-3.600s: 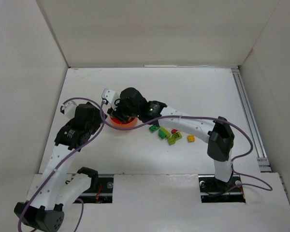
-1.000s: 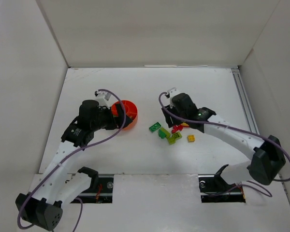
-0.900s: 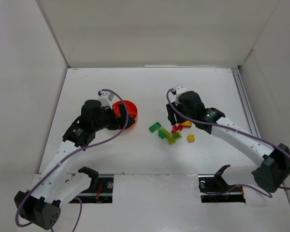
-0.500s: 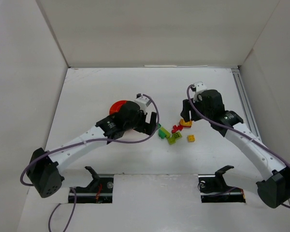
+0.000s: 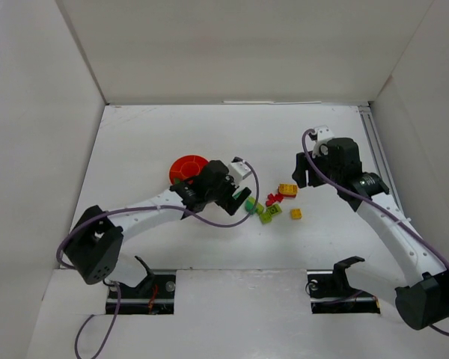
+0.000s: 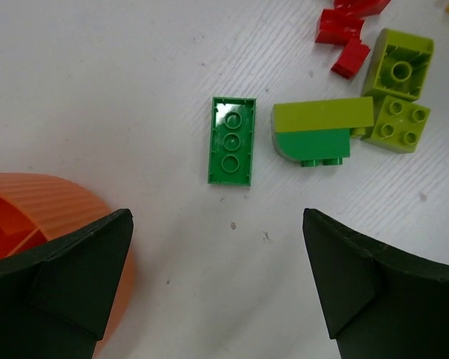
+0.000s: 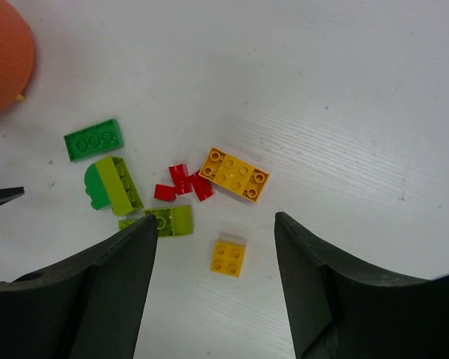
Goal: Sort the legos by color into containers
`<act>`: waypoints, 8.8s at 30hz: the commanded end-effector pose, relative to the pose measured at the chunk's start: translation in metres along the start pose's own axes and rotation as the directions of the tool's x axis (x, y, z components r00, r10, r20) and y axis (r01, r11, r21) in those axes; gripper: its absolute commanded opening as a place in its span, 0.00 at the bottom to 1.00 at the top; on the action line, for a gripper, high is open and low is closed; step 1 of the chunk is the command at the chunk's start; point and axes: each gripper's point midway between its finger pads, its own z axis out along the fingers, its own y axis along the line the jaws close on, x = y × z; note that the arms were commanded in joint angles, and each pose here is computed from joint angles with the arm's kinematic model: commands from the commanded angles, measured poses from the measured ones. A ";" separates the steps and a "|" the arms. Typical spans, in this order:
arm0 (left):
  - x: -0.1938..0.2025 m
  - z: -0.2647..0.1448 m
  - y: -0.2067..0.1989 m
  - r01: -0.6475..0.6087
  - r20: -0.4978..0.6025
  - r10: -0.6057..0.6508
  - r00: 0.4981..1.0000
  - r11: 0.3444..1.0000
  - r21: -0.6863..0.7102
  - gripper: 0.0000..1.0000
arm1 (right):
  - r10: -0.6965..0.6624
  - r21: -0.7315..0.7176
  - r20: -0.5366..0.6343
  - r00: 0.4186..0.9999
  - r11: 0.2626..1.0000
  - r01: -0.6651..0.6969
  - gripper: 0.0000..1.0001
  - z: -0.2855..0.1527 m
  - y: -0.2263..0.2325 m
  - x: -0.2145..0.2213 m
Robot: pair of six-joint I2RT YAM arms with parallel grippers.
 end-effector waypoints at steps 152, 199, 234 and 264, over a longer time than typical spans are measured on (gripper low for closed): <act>-0.027 -0.126 0.051 0.741 0.396 -0.644 0.654 0.650 -0.168 1.00 | -0.537 -0.191 -0.333 0.775 0.843 0.503 0.48 0.131 0.126 0.114; -0.112 -0.125 -0.003 0.666 0.455 -0.757 0.469 0.642 0.381 0.81 | -0.146 -0.515 0.146 0.979 0.833 0.201 0.02 -0.010 0.207 -0.045; -0.118 -0.108 -0.004 0.677 0.431 -0.769 0.473 0.630 0.381 0.45 | -0.084 -0.450 0.185 0.979 0.879 0.160 0.02 -0.011 0.212 -0.073; -0.029 -0.120 0.041 0.881 0.409 -0.796 0.445 0.471 -0.042 0.02 | 0.030 0.028 0.181 0.983 0.999 -0.035 0.00 0.030 0.066 -0.107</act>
